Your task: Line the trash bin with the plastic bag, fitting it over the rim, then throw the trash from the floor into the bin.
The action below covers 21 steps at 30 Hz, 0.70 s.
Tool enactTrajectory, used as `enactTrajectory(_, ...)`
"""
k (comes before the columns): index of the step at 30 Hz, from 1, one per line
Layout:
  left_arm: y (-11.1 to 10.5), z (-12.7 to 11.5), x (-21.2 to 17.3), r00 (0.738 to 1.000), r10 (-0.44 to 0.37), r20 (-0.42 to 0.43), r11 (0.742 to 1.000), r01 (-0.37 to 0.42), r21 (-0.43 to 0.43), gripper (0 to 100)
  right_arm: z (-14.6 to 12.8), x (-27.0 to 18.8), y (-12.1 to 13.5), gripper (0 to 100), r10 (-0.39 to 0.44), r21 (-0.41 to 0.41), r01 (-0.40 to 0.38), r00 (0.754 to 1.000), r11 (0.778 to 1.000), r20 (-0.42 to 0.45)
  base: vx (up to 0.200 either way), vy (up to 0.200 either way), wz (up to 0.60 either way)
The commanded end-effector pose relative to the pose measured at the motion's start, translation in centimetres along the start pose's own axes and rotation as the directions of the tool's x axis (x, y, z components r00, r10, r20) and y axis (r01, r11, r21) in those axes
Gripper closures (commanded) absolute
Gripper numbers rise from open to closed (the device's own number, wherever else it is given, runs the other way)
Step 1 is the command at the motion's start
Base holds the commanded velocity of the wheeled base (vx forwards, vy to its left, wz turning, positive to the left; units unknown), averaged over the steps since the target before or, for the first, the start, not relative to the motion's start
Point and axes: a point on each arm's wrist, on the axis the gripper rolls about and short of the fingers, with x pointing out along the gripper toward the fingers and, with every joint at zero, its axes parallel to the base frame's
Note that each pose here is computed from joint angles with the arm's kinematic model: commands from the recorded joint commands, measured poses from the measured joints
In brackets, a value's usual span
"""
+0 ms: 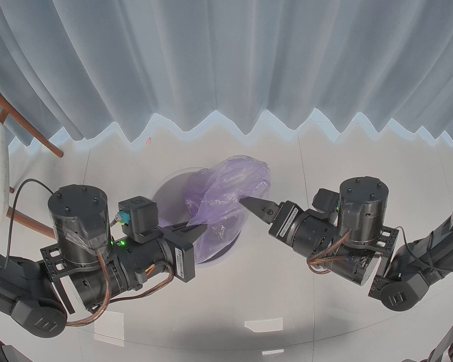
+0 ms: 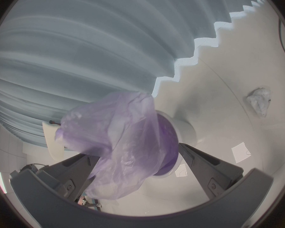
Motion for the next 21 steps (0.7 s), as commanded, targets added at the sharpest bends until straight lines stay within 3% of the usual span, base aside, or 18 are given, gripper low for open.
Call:
enactTrajectory(1, -0.1, -0.1, 0.2, 1.0, -0.004, -0.002, 1.0, 0.004, 0.001, 100, -1.3, -0.2, 0.5, 0, 0.031, -0.01, -0.031, 0.999, 0.999, -0.028, 0.0, 0.0, 0.0)
enactTrajectory(6, -0.4, -0.1, 0.1, 1.0, -0.013, -0.003, 1.0, 0.013, 0.003, 100, -0.3, 0.2, 1.0, 0, 0.049, -0.002, -0.049, 0.999, 0.999, 0.011, 0.0, 0.0, 0.0)
enactTrajectory(13, -0.2, 0.2, 0.0, 1.0, 0.005, 0.012, 1.0, -0.005, 0.002, 100, 0.2, 0.9, -0.6, 0, -0.016, -0.003, 0.016, 0.999, 1.0, 0.047, 0.0, 0.0, 0.0)
enactTrajectory(21, 0.0, 0.1, 0.0, 1.0, 0.012, 0.007, 1.0, -0.012, 0.001, 100, 0.0, -1.4, 0.0, 0, 0.056, -0.01, -0.055, 0.997, 0.998, 0.051, 0.0, 0.0, 0.0)
